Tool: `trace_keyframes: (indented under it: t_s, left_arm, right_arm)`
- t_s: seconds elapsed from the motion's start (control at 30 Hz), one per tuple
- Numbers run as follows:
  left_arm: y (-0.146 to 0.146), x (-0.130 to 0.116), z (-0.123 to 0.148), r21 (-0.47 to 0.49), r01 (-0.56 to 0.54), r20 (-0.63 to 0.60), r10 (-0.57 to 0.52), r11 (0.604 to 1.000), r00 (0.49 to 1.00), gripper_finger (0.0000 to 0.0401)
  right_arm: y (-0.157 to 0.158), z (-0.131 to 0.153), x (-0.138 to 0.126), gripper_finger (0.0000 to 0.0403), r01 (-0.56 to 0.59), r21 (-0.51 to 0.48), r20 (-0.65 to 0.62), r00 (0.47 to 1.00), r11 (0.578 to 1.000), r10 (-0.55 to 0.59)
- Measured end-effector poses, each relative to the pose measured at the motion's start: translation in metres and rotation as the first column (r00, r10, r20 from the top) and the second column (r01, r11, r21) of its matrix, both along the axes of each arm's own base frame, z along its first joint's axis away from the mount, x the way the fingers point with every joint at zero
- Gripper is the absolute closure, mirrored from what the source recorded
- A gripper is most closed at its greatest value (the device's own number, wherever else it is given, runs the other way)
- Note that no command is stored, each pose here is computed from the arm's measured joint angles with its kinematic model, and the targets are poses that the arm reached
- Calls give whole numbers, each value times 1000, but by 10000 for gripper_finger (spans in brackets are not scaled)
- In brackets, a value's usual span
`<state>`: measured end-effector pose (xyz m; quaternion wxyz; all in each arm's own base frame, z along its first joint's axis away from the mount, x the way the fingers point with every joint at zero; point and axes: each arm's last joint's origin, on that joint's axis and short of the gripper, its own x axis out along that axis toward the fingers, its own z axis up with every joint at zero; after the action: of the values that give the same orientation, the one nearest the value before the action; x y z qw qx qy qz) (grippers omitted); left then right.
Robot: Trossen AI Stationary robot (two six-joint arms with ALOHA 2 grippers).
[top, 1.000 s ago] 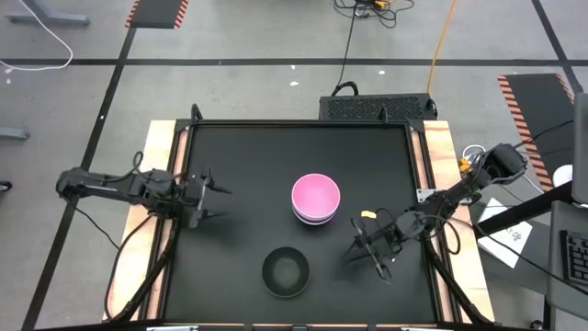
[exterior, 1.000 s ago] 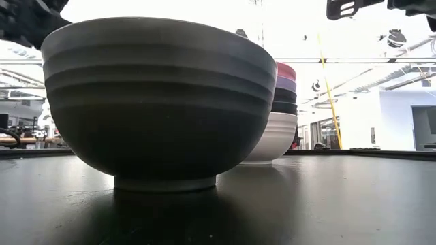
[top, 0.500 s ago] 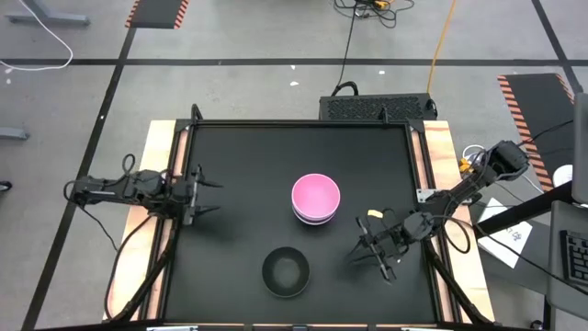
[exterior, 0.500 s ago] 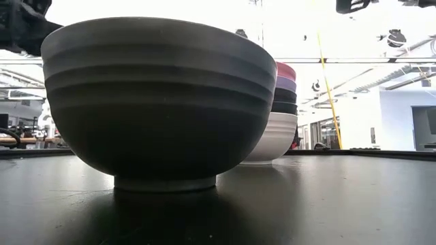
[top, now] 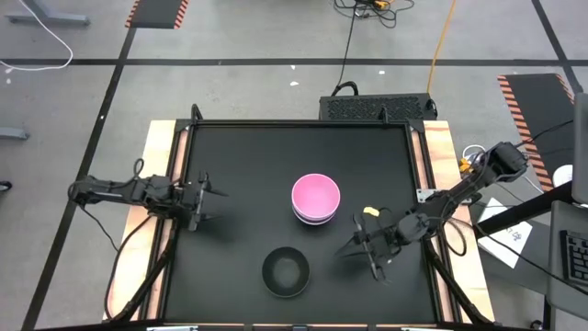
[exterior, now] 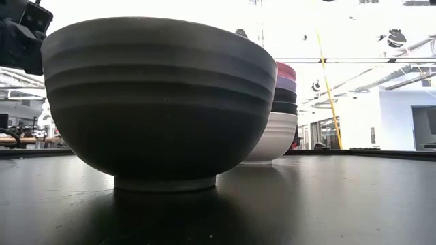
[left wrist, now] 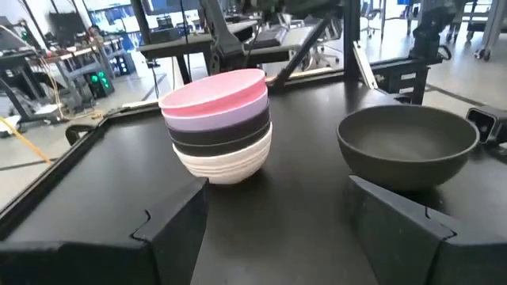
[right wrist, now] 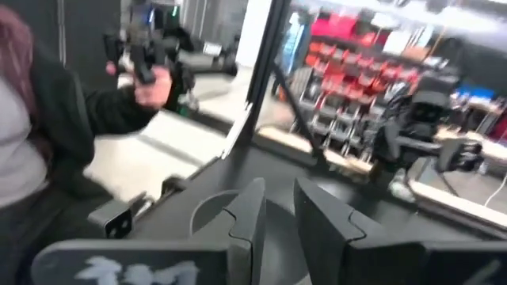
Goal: Nest bowls inside each other
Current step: Stack the black bowl on top of the pink bowl
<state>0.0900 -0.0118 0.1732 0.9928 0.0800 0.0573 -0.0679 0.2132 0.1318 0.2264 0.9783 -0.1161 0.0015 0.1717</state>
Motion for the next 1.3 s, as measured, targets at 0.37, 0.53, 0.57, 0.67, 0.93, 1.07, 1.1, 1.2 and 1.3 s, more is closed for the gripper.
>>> trace_keyframes:
  t_s: [0.37, 0.53, 0.57, 0.67, 0.93, 1.07, 1.1, 1.2, 1.3]
  left_arm:
    - [-1, 1, -2, -10, 18, -7, -18, 1000, 1000, 107]
    - [-1, 1, -2, -28, 31, -11, -31, 999, 999, 107]
    - [-1, 1, -2, -34, 33, -11, -33, 999, 999, 107]
    - [-1, 1, -2, -39, 35, -12, -35, 999, 999, 107]
    - [-2, 1, -3, -55, 45, -15, -46, 997, 999, 107]
    - [-2, 1, -3, -56, 45, -16, -46, 997, 999, 107]
    - [-2, 1, -3, -56, 45, -16, -46, 997, 999, 107]
    - [-2, 1, -3, -53, 46, -15, -46, 998, 999, 107]
    - [-2, 1, -3, -51, 45, -15, -46, 998, 999, 107]
  right_arm:
    - [38, 20, 55, 342, -63, -147, -387, 922, 987, 1]
    - [38, 28, 65, 342, -112, -126, -469, 882, 986, 40]
    - [36, 30, 67, 342, -123, -112, -476, 878, 986, 55]
    - [28, 34, 77, 341, -130, -44, -484, 870, 991, 92]
    - [7, 36, 89, 279, -83, 76, -508, 854, 994, 111]
    - [0, 38, 92, 229, -64, 110, -518, 848, 992, 112]
    - [-1, 37, 92, 219, -59, 107, -525, 844, 993, 107]
    - [-2, 35, 91, 200, -61, 89, -542, 835, 994, 99]
    - [0, 32, 94, 196, -67, 85, -540, 836, 994, 102]
